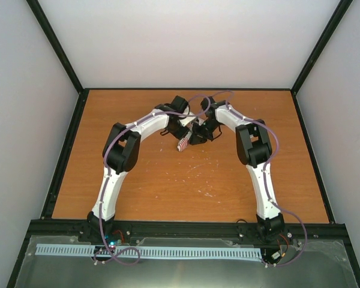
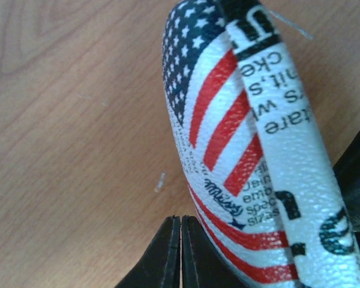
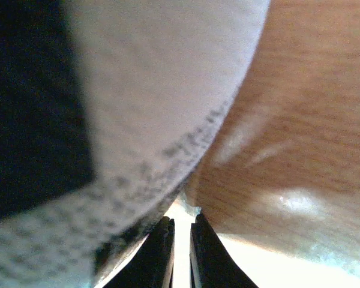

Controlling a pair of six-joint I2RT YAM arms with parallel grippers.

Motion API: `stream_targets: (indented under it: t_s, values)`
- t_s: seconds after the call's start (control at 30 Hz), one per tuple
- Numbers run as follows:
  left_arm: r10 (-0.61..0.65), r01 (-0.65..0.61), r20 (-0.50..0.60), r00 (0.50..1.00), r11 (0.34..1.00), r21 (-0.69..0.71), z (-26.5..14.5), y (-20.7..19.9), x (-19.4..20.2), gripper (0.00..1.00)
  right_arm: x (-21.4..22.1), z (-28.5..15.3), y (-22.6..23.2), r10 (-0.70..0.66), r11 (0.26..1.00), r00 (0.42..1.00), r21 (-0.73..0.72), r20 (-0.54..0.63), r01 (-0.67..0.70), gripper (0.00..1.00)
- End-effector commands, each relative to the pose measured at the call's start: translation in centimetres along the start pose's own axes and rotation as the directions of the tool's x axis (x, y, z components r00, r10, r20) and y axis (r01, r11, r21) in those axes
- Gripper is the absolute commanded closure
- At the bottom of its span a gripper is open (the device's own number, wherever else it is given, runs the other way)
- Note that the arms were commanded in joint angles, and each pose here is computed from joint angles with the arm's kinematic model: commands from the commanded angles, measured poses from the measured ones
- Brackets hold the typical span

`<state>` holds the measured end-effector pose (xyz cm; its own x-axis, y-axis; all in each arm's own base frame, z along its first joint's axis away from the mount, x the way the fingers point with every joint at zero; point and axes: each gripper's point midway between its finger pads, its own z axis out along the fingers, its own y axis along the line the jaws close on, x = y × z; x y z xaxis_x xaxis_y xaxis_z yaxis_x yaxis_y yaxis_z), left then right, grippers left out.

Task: Organize the sunglasses
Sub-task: Close the sunglasses case at the center of the board.

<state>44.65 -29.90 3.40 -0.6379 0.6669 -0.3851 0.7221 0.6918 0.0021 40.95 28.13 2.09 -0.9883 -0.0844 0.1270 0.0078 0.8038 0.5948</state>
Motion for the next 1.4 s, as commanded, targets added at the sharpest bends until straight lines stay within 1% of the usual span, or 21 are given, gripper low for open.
stream_targets:
  t_s: [0.0, 0.27, 0.53, 0.7, 0.97, 1.03, 1.1, 1.13, 1.27, 1.37]
  values:
    - [0.132, -0.146, 0.080, 0.988, 0.966, 0.211, -1.5, -9.3, -1.6, 0.94, -0.5, 1.7, 0.2, -0.112, 0.994, 0.993, -0.004, 0.043, 0.113, 0.88]
    - [0.125, -0.138, 0.092, 0.988, 0.978, 0.156, -2.5, -7.1, -2.2, 0.94, 0.8, -0.5, -2.1, -0.106, 0.992, 0.993, 0.076, 0.044, 0.103, 0.82]
    - [0.111, -0.123, 0.095, 0.989, 0.984, 0.126, -3.3, -5.7, -2.2, 0.94, 1.8, -4.2, -3.0, -0.105, 0.986, 0.990, 0.141, 0.092, 0.092, 0.79]
    - [0.109, -0.122, 0.110, 0.988, 0.986, 0.117, -3.9, -5.4, -2.8, 0.94, 2.9, -5.3, -3.9, -0.093, 0.979, 0.990, 0.191, 0.103, 0.072, 0.78]
    - [0.105, -0.116, 0.099, 0.989, 0.987, 0.109, -3.7, -5.2, -2.5, 0.94, 4.4, -6.8, -5.6, -0.071, 0.963, 0.991, 0.267, 0.117, 0.038, 0.78]
    - [0.104, -0.114, 0.099, 0.990, 0.988, 0.104, -3.8, -5.0, -2.5, 0.94, 4.6, -7.5, -6.4, -0.061, 0.956, 0.990, 0.294, 0.128, 0.021, 0.77]
    - [0.095, -0.106, 0.106, 0.990, 0.989, 0.103, -4.0, -4.6, -2.6, 0.94, 4.7, -8.2, -7.0, -0.059, 0.946, 0.988, 0.323, 0.140, 0.011, 0.74]
    - [0.090, -0.102, 0.113, 0.990, 0.989, 0.110, -4.2, -4.4, -2.8, 0.94, 4.8, -8.5, -7.2, -0.057, 0.945, 0.988, 0.328, 0.147, 0.006, 0.74]
    - [0.079, -0.104, 0.156, 0.985, 0.981, 0.162, -5.3, -4.8, -4.1, 0.93, 4.6, -10.1, -7.6, -0.032, 0.946, 0.979, 0.322, 0.202, -0.035, 0.74]
    - [0.074, -0.104, 0.166, 0.983, 0.978, 0.179, -5.6, -5.0, -4.4, 0.93, 4.3, -11.3, -8.0, -0.004, 0.952, 0.967, 0.296, 0.254, -0.074, 0.74]
